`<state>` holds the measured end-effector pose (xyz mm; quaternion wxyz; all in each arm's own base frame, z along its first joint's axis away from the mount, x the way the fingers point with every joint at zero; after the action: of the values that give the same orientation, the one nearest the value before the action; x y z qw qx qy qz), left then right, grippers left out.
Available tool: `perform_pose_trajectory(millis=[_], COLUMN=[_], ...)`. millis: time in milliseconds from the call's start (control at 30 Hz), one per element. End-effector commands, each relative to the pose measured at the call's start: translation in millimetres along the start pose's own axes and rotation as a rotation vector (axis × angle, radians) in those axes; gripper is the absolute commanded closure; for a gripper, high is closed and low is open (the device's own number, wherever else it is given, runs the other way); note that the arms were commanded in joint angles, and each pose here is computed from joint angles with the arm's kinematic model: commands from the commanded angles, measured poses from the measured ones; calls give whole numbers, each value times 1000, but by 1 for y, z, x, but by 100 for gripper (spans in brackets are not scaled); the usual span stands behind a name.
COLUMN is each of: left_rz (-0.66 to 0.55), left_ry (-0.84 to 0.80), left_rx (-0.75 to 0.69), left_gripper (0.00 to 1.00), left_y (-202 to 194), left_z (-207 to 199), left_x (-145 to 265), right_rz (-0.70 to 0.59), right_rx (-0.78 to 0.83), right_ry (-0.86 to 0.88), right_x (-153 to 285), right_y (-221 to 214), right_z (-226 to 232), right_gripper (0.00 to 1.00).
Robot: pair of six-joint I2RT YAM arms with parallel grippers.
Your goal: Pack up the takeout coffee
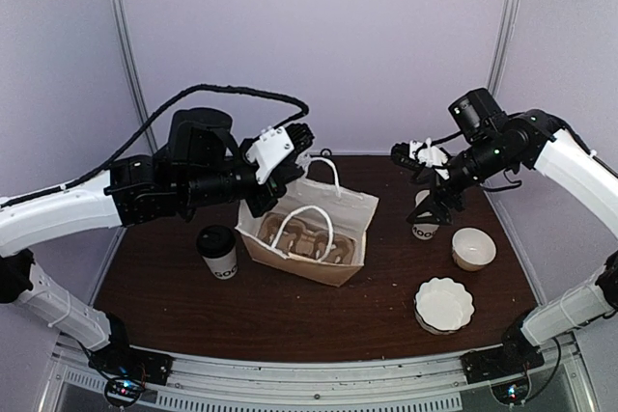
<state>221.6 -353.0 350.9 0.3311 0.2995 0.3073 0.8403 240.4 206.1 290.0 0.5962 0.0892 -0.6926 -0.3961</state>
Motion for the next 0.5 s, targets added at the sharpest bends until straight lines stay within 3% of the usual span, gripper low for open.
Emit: perform_pose_trajectory(millis=[0, 200, 467], left_rz=[-122, -165, -168], left_ry=[-56, -253, -338], left_rx=[62, 107, 141], left_gripper=[100, 100, 100], left_y=[5, -3, 0], left_z=[-13, -50, -79], left_x=[16, 36, 63], right_rz=[-2, -1, 13], right_rx=[-19, -21, -29], right_ry=[6, 8, 21], right_x=[-4, -5, -11], right_y=[-3, -3, -4], right_z=[-2, -2, -3], right_gripper=[6, 6, 6])
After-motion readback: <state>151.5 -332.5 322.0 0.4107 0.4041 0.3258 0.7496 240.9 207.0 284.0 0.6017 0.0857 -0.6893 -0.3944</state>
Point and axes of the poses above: each gripper's point midway between its finger pads, its own x axis back along the fingers, its own z axis along the line the jaws close on, y = z × x, the point moved 3 cm from there along x, back along the fingers, and after that the axes turned 15 degrees about -x, right-handed, at the moved point
